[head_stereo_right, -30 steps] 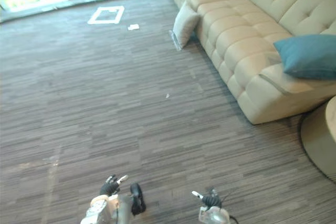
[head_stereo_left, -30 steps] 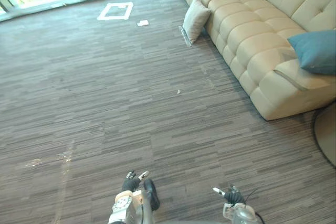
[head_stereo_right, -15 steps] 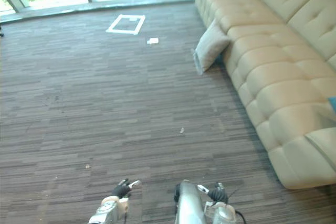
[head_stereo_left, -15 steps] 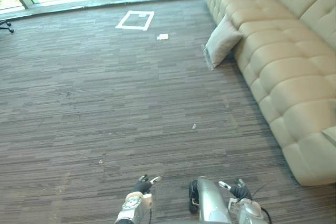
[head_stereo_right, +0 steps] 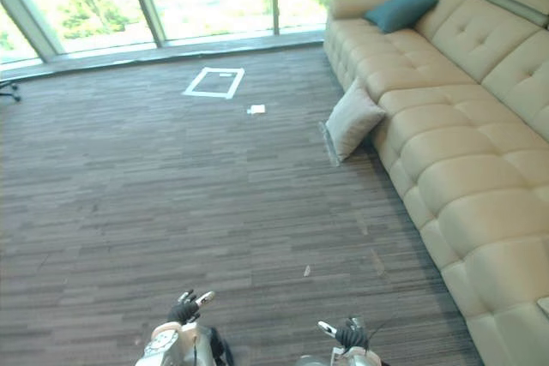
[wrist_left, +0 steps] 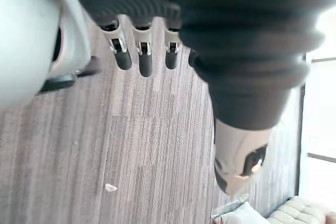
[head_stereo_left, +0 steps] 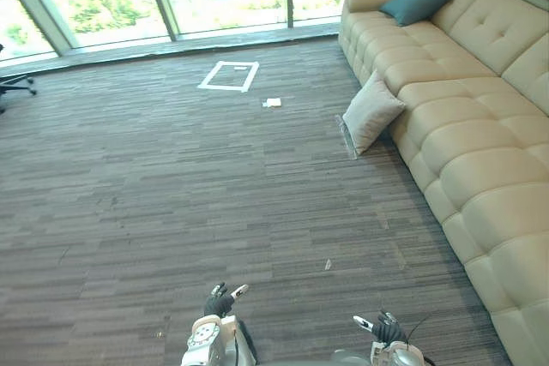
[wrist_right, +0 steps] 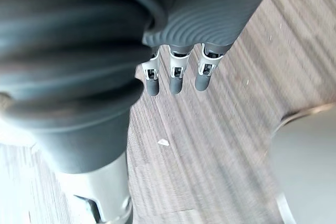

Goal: Pick up cushions and gather them together orderly.

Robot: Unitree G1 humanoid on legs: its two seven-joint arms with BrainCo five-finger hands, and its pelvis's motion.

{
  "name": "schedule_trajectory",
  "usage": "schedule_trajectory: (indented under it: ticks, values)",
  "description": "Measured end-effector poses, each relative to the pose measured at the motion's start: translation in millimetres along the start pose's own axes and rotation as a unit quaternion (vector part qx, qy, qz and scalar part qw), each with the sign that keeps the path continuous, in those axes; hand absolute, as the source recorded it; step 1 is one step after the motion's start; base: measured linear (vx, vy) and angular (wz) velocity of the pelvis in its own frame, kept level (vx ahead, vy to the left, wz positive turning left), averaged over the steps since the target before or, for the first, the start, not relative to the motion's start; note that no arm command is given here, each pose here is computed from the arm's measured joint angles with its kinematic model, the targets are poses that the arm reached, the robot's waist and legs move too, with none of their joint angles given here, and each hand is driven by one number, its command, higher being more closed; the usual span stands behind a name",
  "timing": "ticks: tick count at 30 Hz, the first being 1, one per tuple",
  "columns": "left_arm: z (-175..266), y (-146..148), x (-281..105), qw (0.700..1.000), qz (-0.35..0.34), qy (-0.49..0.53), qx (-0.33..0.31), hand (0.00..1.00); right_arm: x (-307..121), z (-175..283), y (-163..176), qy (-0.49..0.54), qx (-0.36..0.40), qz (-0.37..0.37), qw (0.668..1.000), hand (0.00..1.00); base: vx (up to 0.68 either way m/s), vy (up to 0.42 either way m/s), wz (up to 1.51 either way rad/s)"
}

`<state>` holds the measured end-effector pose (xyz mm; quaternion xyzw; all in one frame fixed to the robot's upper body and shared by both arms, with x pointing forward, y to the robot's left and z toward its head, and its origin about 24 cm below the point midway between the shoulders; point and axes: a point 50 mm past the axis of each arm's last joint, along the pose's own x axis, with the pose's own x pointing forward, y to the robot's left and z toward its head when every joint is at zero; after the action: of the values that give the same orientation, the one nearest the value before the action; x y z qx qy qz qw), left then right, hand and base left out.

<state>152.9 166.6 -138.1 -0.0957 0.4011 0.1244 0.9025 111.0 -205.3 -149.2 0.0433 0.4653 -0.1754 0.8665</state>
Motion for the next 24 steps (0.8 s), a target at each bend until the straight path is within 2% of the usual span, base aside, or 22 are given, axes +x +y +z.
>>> schedule_trajectory:
  ticks: [5, 11, 14, 18, 21, 24]
  values:
    - [-1, 7, 3, 0.999, -0.003, 0.018, 0.037, 0.00, -5, -20, 3, 0.034, 0.015, -0.003, 0.999, 0.00, 0.73, 0.376, 0.17]
    - [-2, -5, 5, 0.998, -0.020, 0.029, 0.050, 0.00, 0, 21, 15, -0.052, -0.007, 0.025, 0.998, 0.00, 0.57, 0.110, -0.20]
    - [3, -12, 7, 0.998, -0.030, 0.023, 0.053, 0.00, 2, 32, 16, -0.069, -0.008, 0.029, 0.997, 0.00, 0.65, -0.104, 0.19]
    - [-2, -27, 5, 0.997, -0.049, 0.033, 0.050, 0.00, 4, 29, -6, -0.056, -0.003, -0.002, 0.998, 0.00, 0.64, -0.171, 0.37]
    - [-6, -20, 4, 0.998, -0.033, 0.038, 0.035, 0.00, 3, 18, -13, -0.032, -0.004, -0.012, 0.999, 0.00, 0.64, -0.224, 0.12]
    - [-3, -10, 2, 1.000, -0.013, 0.022, 0.013, 0.00, 3, 21, -5, -0.035, -0.020, 0.002, 0.999, 0.00, 0.42, -0.062, -0.47]
